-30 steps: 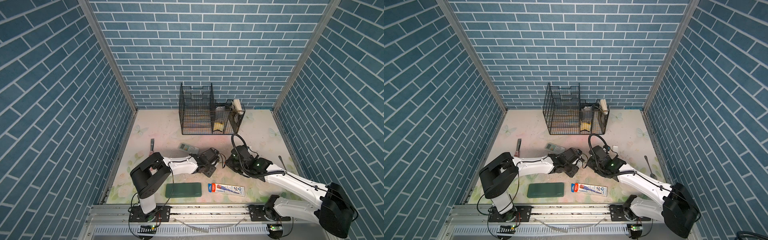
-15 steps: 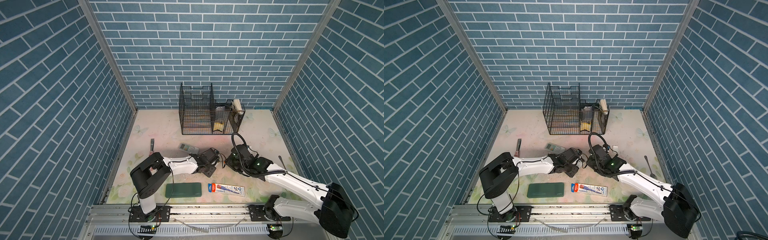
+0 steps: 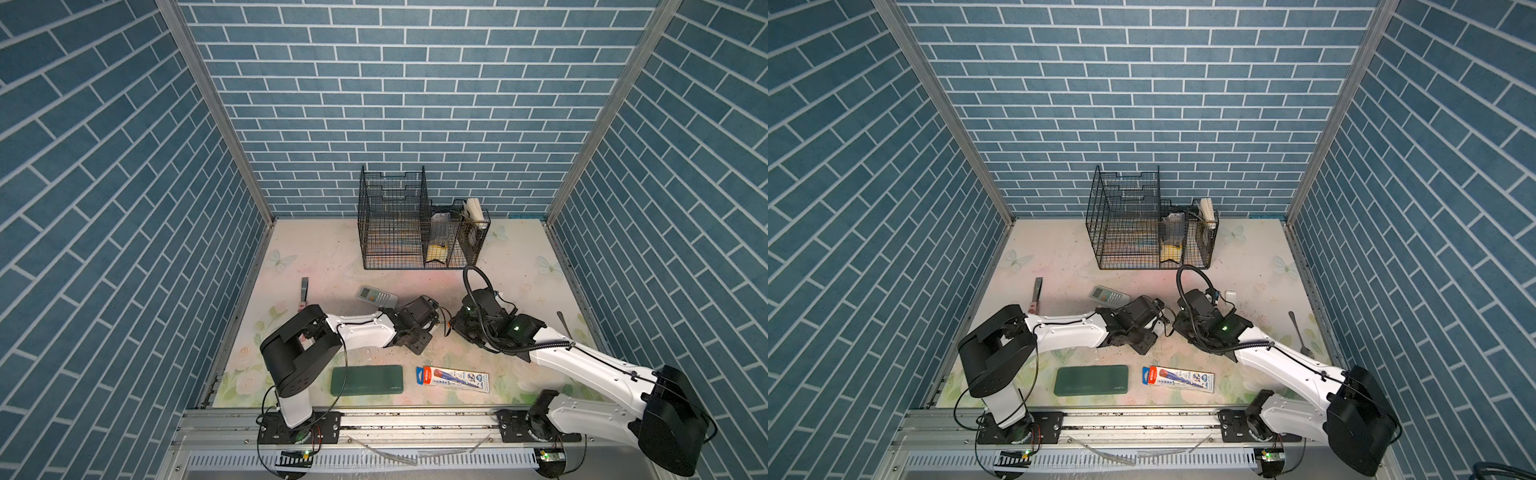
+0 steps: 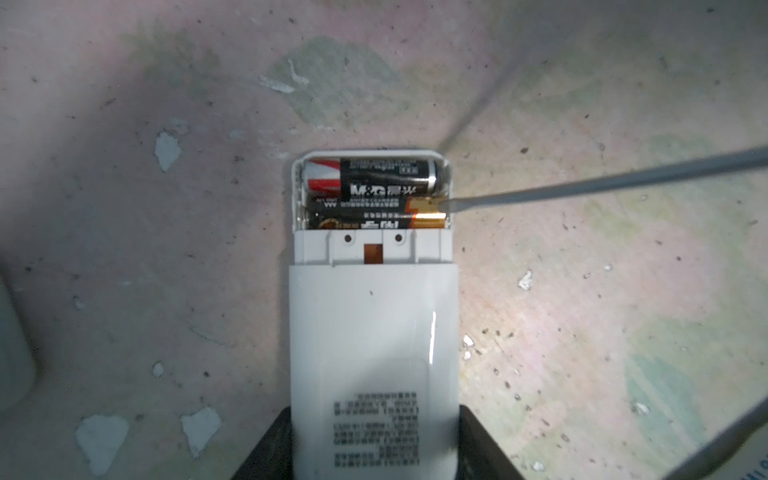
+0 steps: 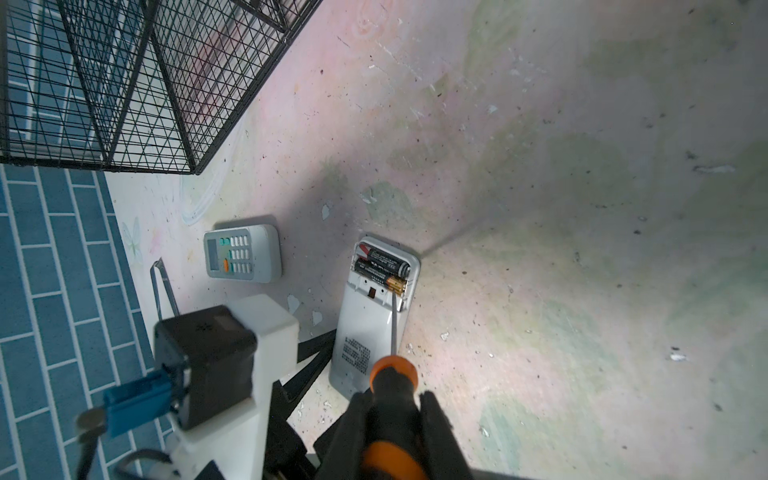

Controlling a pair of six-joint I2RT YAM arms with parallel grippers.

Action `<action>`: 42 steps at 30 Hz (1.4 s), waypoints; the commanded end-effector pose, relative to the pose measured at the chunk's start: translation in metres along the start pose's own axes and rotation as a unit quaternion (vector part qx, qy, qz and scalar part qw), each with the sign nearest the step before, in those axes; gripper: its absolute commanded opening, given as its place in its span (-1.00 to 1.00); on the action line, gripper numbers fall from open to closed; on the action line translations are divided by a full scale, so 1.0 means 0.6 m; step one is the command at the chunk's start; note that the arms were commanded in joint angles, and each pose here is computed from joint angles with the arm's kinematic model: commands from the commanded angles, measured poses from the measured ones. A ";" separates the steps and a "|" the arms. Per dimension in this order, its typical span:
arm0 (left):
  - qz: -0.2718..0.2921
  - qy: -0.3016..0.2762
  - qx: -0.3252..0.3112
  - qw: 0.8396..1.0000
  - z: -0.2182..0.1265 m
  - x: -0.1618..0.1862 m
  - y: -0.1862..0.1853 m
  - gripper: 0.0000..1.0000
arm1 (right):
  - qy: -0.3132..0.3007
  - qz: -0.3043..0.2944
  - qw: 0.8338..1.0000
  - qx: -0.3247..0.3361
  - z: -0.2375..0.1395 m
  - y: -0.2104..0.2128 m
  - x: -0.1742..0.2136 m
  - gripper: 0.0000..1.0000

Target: Unload the batteries from the remote control

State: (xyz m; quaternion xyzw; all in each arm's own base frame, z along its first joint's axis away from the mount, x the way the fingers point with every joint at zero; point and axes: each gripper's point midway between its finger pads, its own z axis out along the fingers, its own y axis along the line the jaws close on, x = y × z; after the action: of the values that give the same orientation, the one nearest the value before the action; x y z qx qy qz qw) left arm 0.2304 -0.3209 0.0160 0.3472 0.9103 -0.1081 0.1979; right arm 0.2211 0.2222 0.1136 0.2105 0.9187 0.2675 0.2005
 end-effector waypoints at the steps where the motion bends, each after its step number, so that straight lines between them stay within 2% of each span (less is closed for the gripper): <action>1: -0.009 0.142 0.009 0.990 0.035 0.140 0.006 -0.29 | -0.002 0.007 1.000 -0.002 -0.004 0.001 0.000 -1.00; 24: -0.011 0.143 0.009 0.990 0.036 0.141 0.007 -0.30 | 0.005 0.015 1.000 0.010 0.014 -0.022 0.011 -1.00; 42: -0.012 0.144 0.009 0.989 0.038 0.143 0.007 -0.32 | 0.006 0.013 1.000 0.016 0.001 -0.027 0.012 -1.00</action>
State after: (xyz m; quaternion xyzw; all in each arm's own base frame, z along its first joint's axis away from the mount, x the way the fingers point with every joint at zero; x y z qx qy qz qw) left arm 0.2304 -0.3210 0.0157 0.3461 0.9105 -0.1087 0.1984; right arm 0.2189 0.2220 0.1083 0.2094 0.9187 0.2703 0.1976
